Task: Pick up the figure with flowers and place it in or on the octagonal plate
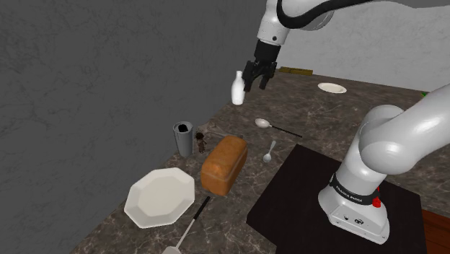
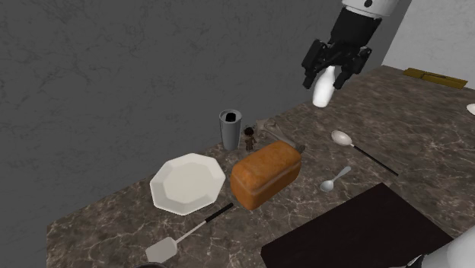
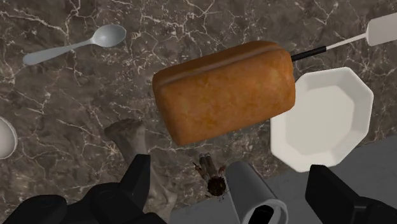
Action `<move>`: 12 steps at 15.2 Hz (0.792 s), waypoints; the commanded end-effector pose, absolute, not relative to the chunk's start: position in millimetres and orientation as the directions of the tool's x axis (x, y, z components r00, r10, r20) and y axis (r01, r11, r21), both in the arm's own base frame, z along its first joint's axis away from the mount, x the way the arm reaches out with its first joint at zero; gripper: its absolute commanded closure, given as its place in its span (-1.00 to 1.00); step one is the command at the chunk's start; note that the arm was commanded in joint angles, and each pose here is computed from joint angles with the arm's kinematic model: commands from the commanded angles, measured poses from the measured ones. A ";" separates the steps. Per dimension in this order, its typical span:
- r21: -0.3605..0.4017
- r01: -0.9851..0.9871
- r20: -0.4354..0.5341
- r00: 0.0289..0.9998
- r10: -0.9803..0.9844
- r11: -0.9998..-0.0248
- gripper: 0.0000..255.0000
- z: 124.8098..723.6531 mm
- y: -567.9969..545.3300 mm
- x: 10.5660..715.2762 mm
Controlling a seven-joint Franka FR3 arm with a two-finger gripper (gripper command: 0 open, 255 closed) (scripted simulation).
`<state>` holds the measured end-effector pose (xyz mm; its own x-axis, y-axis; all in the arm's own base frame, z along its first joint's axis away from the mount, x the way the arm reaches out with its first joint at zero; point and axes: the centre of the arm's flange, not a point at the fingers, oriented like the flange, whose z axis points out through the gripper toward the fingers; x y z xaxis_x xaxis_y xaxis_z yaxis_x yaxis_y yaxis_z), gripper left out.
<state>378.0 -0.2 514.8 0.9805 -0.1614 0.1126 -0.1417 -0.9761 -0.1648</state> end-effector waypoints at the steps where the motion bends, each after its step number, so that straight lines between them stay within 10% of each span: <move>1: -0.170 -0.147 0.119 0.979 -0.168 -0.974 -1.00 493.8 5.6 394.1; 12: -0.199 -0.172 0.138 0.970 -0.202 -0.965 -1.00 383.5 20.3 483.7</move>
